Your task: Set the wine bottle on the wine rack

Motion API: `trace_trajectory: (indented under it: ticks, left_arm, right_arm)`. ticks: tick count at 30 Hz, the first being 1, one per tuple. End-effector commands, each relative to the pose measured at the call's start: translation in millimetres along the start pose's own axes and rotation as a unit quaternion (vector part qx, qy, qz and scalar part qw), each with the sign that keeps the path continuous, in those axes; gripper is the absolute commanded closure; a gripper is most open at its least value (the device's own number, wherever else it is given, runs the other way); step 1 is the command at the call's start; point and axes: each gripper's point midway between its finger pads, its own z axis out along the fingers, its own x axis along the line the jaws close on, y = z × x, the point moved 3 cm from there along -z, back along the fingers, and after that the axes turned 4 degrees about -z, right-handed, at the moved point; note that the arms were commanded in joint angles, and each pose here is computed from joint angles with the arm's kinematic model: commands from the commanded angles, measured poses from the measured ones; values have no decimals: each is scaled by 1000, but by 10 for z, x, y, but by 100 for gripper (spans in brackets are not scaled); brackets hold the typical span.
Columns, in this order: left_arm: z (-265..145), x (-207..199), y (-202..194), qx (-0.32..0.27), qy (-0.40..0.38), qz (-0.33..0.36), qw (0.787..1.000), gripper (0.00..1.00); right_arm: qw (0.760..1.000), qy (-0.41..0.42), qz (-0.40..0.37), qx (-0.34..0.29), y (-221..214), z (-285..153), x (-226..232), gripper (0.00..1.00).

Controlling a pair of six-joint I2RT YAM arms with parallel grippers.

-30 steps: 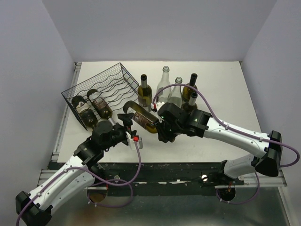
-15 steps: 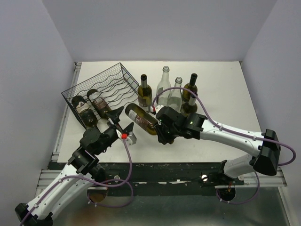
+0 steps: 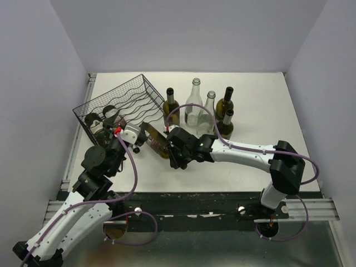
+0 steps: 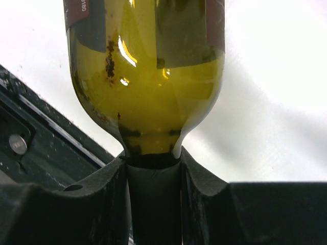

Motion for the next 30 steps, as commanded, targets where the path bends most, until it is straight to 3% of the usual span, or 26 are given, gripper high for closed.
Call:
trace_trajectory:
  ticks: [1,14,23,30]
  left_arm:
    - [-72,93,-36,7,31,-24,999,1]
    - [-102,199,-74,11,69,-22,997,1]
    - [-107,241,-86,16,84,-25,996,1]
    - [-195,527,-114,28,192,-50,980,1]
  right_arm:
    - [993,39,19,-107,654,61,320,99]
    - [990,-20,36,-135,881,503,292,99]
    - [984,-72,2,-165,1039,872,190,99]
    - [974,-125,-29,-185,1283,1137,134,99]
